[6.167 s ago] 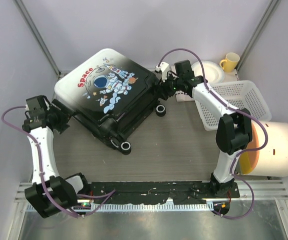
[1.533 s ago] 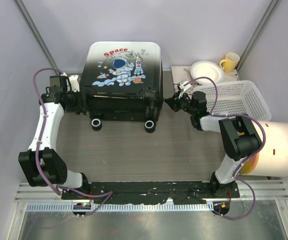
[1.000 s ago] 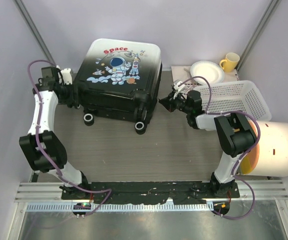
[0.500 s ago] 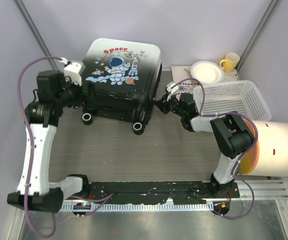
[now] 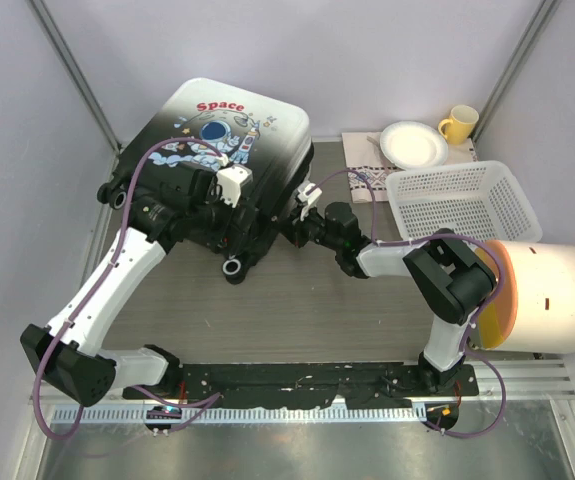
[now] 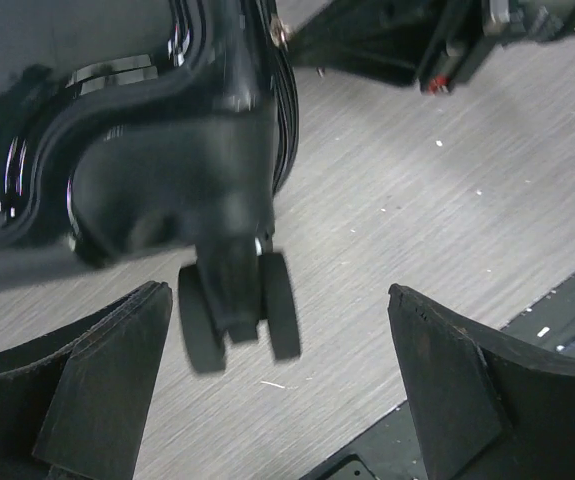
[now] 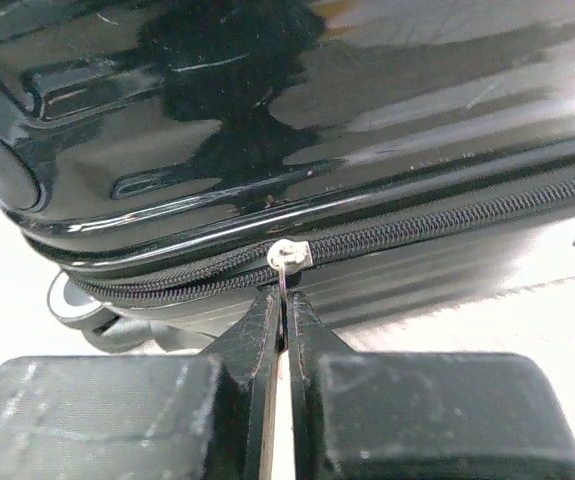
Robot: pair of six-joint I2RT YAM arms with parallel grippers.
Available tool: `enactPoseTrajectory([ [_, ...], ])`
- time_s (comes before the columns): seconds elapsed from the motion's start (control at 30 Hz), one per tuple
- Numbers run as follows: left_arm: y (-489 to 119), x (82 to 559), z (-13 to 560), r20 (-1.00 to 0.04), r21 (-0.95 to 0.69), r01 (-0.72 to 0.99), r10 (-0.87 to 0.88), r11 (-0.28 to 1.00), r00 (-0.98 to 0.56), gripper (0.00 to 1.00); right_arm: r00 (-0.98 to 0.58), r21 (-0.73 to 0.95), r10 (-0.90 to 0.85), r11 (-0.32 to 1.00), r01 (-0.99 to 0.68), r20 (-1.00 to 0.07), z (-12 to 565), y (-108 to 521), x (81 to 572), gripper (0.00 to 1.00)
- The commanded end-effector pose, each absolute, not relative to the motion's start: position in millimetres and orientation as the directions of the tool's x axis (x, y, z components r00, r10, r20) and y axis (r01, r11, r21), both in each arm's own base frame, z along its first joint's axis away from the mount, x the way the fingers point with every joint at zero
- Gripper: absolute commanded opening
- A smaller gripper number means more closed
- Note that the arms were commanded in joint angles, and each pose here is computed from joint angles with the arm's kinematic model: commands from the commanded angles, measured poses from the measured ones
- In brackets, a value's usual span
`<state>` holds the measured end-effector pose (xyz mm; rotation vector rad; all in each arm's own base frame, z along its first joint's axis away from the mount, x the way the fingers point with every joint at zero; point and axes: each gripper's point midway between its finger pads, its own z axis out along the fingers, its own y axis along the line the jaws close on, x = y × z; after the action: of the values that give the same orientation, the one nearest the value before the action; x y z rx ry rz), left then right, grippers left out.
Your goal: Open, take out, and arrange the luggage
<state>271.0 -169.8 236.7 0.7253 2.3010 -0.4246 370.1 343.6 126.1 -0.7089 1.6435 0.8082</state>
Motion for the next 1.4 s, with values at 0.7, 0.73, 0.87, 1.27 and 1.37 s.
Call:
enactPoseTrajectory([
  [0.7, -115, 229, 158, -0.401, 0.09, 0.693, 0.663, 0.716, -0.633, 0.0, -0.148, 0.137, 0.014, 0.473, -0.87, -0.989, 165, 375, 335, 0.01],
  [0.73, -112, 224, 158, -0.391, 0.096, 0.717, 0.689, 0.69, -0.611, 0.0, -0.155, 0.139, 0.006, 0.472, -0.871, -0.988, 161, 373, 332, 0.01],
  [0.87, -97, 197, 157, -0.39, 0.11, 0.765, 0.736, 0.634, -0.553, 0.0, -0.17, 0.147, -0.004, 0.476, -0.867, -0.986, 158, 368, 320, 0.01],
  [1.27, -72, 179, 154, -0.353, 0.165, 0.772, 0.768, 0.613, -0.534, 0.0, -0.139, 0.07, -0.057, 0.644, -0.762, -0.989, 149, 312, 361, 0.01],
  [1.37, -63, 186, 151, -0.33, 0.205, 0.753, 0.768, 0.626, -0.549, 0.0, -0.113, 0.027, -0.083, 0.682, -0.731, -0.99, 146, 277, 391, 0.01],
])
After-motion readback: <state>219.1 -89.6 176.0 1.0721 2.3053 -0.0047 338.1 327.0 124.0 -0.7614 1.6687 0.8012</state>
